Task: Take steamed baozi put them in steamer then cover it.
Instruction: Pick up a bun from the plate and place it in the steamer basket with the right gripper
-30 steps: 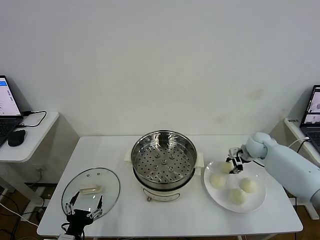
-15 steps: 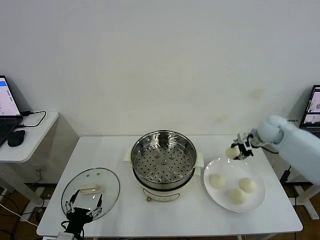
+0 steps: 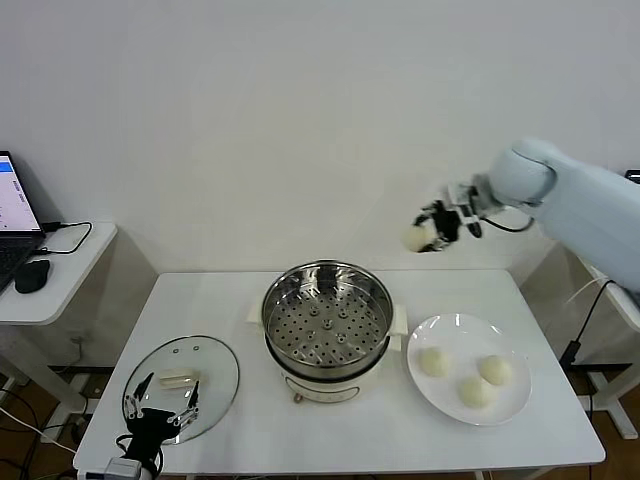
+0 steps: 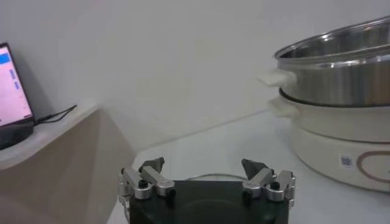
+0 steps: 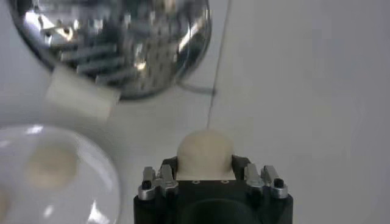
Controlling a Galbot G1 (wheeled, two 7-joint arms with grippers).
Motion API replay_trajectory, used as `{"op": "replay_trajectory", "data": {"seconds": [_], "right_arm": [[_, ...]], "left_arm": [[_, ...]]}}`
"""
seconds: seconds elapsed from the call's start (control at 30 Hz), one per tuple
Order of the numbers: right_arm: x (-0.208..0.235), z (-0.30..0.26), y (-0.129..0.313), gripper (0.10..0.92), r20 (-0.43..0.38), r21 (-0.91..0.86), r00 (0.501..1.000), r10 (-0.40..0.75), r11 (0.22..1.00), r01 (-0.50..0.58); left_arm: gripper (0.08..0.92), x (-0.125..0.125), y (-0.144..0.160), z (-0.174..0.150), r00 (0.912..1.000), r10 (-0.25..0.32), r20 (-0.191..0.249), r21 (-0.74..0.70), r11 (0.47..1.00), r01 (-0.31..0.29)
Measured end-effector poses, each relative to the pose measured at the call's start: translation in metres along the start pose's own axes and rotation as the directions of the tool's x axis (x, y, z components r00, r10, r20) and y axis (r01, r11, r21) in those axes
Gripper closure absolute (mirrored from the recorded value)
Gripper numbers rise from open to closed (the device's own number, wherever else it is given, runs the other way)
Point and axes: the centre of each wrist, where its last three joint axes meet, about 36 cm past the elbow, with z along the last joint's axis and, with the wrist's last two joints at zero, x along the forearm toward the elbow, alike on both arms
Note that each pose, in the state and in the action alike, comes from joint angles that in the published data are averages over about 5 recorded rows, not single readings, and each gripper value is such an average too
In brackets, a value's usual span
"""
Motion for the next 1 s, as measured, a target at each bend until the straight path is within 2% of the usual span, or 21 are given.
{"op": "replay_trajectory", "data": {"seconds": [0.37,0.7,1.0], "right_arm": [[-0.069,-0.07,-0.014,0.449,0.07,0.286,0.993,-0.1,0.955,0.076],[-0.109,-0.08,-0.005,0.445,0.043,0.525,0.986,-0.164,0.843,0.117],[-0.135,-0.081,0.002,0.445,0.019,0.656,0.98,-0.196,0.743,0.136]], "left_arm": [[0.177,0.002,0.006,0.001,0.9997,-0.026,0.001,-0.005,1.0,0.026],[0.177,0.003,0.005,0.002,0.9993,-0.037,0.001,0.003,0.999,0.037],[0.177,0.002,0.005,0.002,0.9992,-0.041,0.003,0.004,0.999,0.041]]}}
